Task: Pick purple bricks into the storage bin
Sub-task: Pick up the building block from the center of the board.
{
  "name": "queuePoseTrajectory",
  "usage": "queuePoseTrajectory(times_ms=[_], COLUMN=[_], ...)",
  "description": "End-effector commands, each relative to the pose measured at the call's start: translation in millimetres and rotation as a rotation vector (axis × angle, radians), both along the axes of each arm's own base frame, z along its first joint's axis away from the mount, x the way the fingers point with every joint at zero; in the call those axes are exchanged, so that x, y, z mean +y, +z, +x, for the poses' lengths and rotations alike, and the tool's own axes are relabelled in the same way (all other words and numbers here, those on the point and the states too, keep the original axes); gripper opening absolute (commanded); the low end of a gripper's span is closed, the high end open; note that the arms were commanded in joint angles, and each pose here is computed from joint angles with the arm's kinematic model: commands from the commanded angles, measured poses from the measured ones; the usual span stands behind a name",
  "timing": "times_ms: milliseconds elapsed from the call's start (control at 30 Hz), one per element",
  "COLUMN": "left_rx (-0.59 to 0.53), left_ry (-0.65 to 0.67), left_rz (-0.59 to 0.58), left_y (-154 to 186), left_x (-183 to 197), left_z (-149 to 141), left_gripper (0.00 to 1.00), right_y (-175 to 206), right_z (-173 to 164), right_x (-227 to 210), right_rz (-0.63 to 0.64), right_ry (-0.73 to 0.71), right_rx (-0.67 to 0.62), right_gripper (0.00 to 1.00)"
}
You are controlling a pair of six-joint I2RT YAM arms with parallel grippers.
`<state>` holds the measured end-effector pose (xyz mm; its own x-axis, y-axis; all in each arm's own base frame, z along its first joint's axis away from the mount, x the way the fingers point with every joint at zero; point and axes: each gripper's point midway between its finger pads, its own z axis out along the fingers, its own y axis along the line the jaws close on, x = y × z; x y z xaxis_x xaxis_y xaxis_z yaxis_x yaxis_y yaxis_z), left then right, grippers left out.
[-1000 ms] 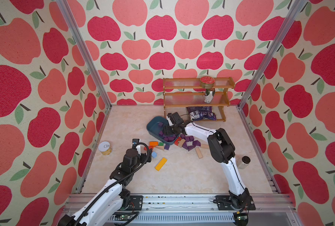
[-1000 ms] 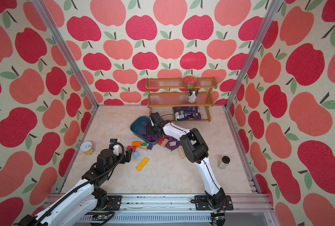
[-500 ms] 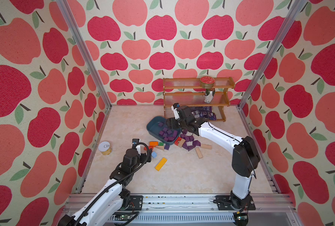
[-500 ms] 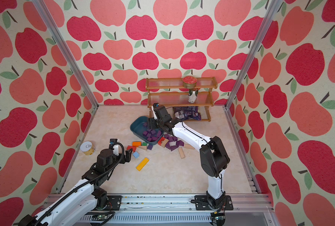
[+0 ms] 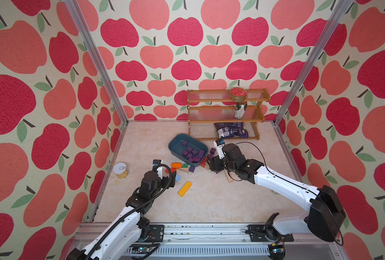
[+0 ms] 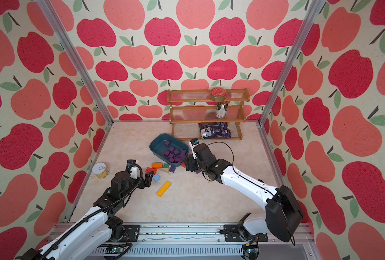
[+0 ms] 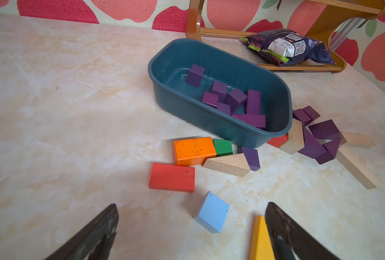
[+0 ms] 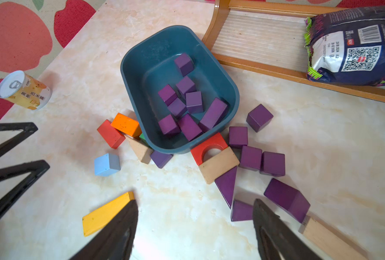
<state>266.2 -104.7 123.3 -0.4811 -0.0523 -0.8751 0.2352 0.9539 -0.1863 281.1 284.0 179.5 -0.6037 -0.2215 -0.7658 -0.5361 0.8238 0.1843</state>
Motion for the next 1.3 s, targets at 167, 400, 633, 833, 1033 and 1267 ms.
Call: queuePoseTrajectory(times_ms=[167, 400, 633, 833, 1033, 1267], left_rx=[-0.028, -0.026, 0.036, 0.059, 0.086, 0.122], left_ry=[-0.066, -0.117, -0.120, -0.130, -0.173, -0.259], left_rz=[0.000, 0.014, 0.030, 0.025, 0.053, 0.074], left_y=[23, 23, 9, 5, -5, -18], left_x=[-26, -55, -76, -91, -106, -129], left_z=[4, 9, 24, 34, 38, 35], left_gripper=[0.99, 0.99, 0.99, 1.00, 0.99, 1.00], right_y=[19, 28, 40, 43, 41, 32], right_z=[-21, -37, -56, -64, -65, -65], right_x=[-36, -67, -89, -104, -108, -112], right_rz=[0.076, 0.075, 0.123, 0.151, 0.130, 0.114], right_ry=[-0.033, -0.065, -0.064, -0.081, -0.080, -0.096], right_rx=[-0.137, -0.204, -0.269, -0.330, -0.341, -0.334], right_gripper=[0.89, 0.96, 0.99, 0.99, 0.99, 0.99])
